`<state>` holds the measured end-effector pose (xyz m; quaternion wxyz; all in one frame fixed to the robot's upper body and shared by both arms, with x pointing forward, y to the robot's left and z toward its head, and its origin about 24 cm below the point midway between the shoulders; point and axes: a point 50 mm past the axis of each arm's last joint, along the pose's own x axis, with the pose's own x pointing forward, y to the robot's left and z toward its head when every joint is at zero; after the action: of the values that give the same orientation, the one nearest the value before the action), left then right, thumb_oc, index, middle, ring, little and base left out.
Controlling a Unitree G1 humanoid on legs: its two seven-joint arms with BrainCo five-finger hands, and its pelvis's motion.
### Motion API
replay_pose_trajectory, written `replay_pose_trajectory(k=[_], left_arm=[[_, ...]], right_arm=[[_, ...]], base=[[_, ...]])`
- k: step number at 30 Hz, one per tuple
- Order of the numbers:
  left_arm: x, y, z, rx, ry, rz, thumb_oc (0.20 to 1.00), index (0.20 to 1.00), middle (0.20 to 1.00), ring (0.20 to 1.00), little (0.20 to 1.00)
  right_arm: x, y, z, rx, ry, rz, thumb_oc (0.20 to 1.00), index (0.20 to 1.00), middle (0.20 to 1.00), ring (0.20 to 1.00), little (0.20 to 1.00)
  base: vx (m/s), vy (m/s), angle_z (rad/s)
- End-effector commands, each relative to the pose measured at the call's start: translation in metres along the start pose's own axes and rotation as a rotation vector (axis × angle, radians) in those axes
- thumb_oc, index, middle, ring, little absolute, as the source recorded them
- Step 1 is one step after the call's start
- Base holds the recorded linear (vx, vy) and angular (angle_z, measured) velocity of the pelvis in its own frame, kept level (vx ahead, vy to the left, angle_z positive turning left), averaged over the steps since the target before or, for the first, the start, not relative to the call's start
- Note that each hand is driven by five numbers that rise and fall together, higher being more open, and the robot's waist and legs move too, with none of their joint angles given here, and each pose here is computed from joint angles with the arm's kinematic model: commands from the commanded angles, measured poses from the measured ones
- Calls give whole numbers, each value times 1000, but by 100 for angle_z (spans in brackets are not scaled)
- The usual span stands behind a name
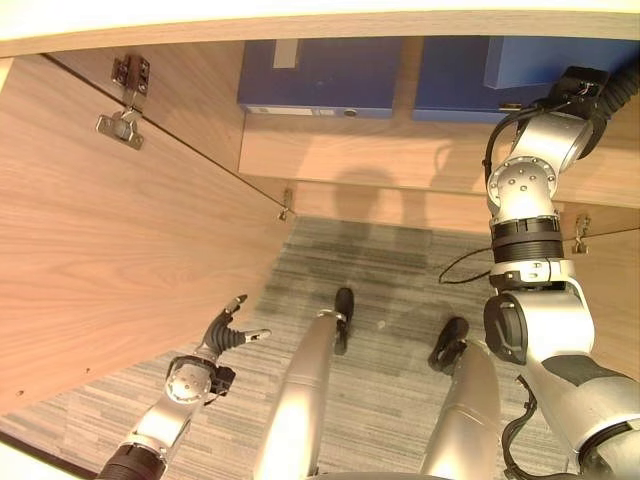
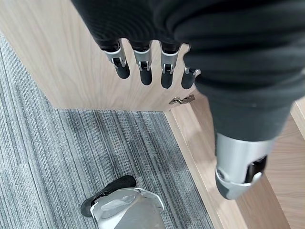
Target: Put the empty folder in the office cabinet
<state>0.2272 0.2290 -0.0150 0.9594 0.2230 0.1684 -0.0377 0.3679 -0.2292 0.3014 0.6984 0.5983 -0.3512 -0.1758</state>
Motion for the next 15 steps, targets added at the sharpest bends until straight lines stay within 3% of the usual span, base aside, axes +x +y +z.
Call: replay_pose_trajectory(k=[1,9,15], left_arm=[[-12,25,-10,68,18,59,1000,1000,1000,1000,1000],[-14,29,-8,56,19,74,1000,1000,1000,1000,1000],[-16,35,6,16,-45,117,1000,1000,1000,1000,1000]], right_arm=[[6,54,15,-82,-90,204,200,200,200,200,200],[13,44,-5,-228,-5,95,200,200,200,200,200],[15,41,-10,-229,22,71,200,200,200,200,200]], base=[[0,0,0],[-2,-3,-2],[-1,-1,-1]])
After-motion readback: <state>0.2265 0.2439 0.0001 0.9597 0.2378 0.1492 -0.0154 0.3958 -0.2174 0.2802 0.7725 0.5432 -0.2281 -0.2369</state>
